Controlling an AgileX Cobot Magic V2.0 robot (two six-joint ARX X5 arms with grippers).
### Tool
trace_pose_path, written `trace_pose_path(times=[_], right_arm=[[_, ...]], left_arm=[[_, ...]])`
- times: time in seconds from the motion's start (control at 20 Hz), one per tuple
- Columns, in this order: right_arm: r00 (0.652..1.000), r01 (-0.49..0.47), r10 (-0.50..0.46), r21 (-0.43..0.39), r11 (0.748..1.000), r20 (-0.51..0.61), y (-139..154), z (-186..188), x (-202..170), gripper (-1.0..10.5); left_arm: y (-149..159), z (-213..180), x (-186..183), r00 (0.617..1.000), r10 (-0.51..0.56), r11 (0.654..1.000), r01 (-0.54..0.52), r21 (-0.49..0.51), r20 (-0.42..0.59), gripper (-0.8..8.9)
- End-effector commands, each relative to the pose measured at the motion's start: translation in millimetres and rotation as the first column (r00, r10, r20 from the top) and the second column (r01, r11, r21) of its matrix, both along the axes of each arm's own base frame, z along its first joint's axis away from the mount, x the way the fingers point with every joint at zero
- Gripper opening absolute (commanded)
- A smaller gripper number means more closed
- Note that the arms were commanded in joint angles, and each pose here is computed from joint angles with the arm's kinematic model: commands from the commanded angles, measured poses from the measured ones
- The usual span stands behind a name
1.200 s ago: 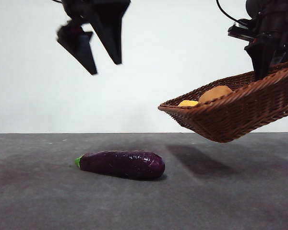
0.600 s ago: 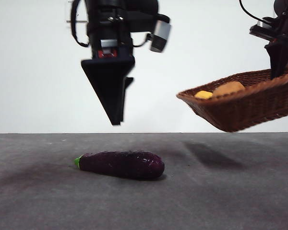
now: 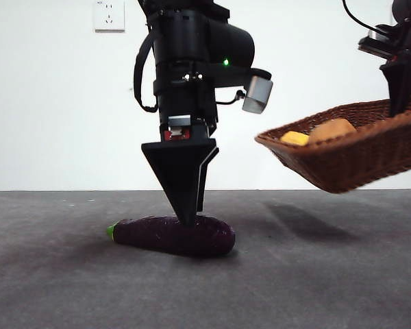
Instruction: Help me put the vegetables on the table into the basket
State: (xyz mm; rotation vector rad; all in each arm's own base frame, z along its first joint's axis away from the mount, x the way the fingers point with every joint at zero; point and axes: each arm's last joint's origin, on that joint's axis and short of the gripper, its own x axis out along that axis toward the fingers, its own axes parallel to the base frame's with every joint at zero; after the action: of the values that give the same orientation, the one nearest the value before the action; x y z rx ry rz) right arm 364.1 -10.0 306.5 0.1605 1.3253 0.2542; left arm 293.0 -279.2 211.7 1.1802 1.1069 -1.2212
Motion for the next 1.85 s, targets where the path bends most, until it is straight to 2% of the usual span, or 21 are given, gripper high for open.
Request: trace_pose_path(times=[0.05,0.15,0.2,0.3,0.4,0.45,0.9,1.05,1.15,1.2,1.25,1.3,1.35,1.4,1.5,1.55,1.6,1.7,1.85], right_arm=[[1.0,0.014,-0.014,0.0,1.0,0.015,-7.6,2.7,-0.6,-0.2],[0.999,0.032,-0.032,0.0,1.0,0.014,-13.4,2.7,-1.0,-0.2],[0.999,0.038,-0.038,0.0,0.999,0.014,-15.6,2.7,-1.1,-0.2],[0.999,0.049,-0.049,-0.002,0.999,0.015,-18.3,2.8,-1.3,-0.2],[0.998,0.054,-0.054,-0.002,0.999,0.016,-20.3,2.7,-1.2,-0.2],[0.998,0.054,-0.054,-0.002,0.999,0.016,-20.3,2.7,-1.2,-0.2],[0.998,0.057,-0.057,-0.001,0.998,0.013,-20.2,2.7,-1.4,-0.2],[0.998,0.062,-0.062,0.001,0.998,0.001,-19.2,2.5,-2.2,-0.2],[0.998,0.064,-0.064,0.004,0.998,-0.006,-13.7,2.4,-2.1,-0.2],[0.998,0.062,-0.061,0.007,0.998,-0.016,-9.6,2.3,-2.4,-0.2],[0.998,0.061,-0.061,0.01,0.998,-0.024,-4.9,2.2,-2.6,-0.2],[0.998,0.049,-0.049,0.012,0.999,-0.028,2.6,2.2,-2.6,-0.2],[0.999,0.032,-0.031,0.013,0.999,-0.03,11.4,2.2,-2.5,-0.2],[0.999,0.01,-0.009,0.016,1.0,-0.031,23.0,2.2,-2.5,-0.2],[0.998,-0.055,0.055,0.017,0.998,-0.023,47.6,2.4,-3.3,-0.2],[0.996,-0.086,0.086,0.017,0.996,-0.017,58.9,2.5,-4.1,-0.2],[0.992,-0.124,0.125,0.018,0.992,-0.01,72.9,2.7,-5.7,-0.2],[0.984,-0.179,0.179,0.026,0.983,-0.007,95.7,2.9,-9.8,-0.2],[0.969,-0.247,0.248,0.093,0.965,0.003,122.0,4.0,-15.8,-0.2]], left_arm=[[-2.0,-14.0,2.9,0.999,-0.022,1.0,0.023,0.015,-0.026,6.59],[-4.4,-21.4,4.5,0.999,-0.024,1.0,0.024,0.013,-0.039,6.5],[-5.4,-23.6,5.3,0.999,-0.026,1.0,0.026,0.006,-0.041,5.99],[-6.7,-23.6,6.5,0.999,-0.027,1.0,0.027,-0.005,-0.028,3.67],[-5.3,-23.7,5.7,0.999,-0.025,1.0,0.025,0.006,-0.04,0.82],[-2.5,-23.8,7.1,0.999,-0.017,1.0,0.018,0.012,-0.047,0.02],[1.0,-16.5,9.2,0.999,0.032,0.999,-0.033,-0.006,-0.032,-0.08],[8.5,16.1,10.8,0.992,0.114,0.989,-0.109,-0.102,0.051,-0.08],[24.8,45.8,14.1,0.968,0.233,0.959,-0.212,-0.19,0.095,-0.08],[35.6,62.8,15.9,0.935,0.34,0.917,-0.307,-0.256,0.097,-0.07],[44.7,76.8,16.5,0.889,0.453,0.855,-0.41,-0.319,0.072,-0.07],[53.9,90.7,17.0,0.824,0.567,0.761,-0.52,-0.389,0.007,-0.07],[62.5,103.9,16.1,0.755,0.65,0.652,-0.614,-0.446,-0.088,-0.08],[71.1,116.8,15.6,0.683,0.694,0.526,-0.697,-0.487,-0.228,-0.08],[84.8,137.8,14.9,0.593,0.641,0.346,-0.79,-0.506,-0.487,-0.08],[90.1,145.5,14.5,0.551,0.597,0.284,-0.825,-0.488,-0.583,-0.08],[95.2,152.7,15.0,0.503,0.548,0.227,-0.858,-0.46,-0.668,-0.08],[102.2,156.1,18.0,0.42,0.526,0.159,-0.903,-0.4,-0.74,-0.08],[111.8,151.3,20.6,0.326,0.615,0.093,-0.934,-0.344,-0.718,-0.08]])
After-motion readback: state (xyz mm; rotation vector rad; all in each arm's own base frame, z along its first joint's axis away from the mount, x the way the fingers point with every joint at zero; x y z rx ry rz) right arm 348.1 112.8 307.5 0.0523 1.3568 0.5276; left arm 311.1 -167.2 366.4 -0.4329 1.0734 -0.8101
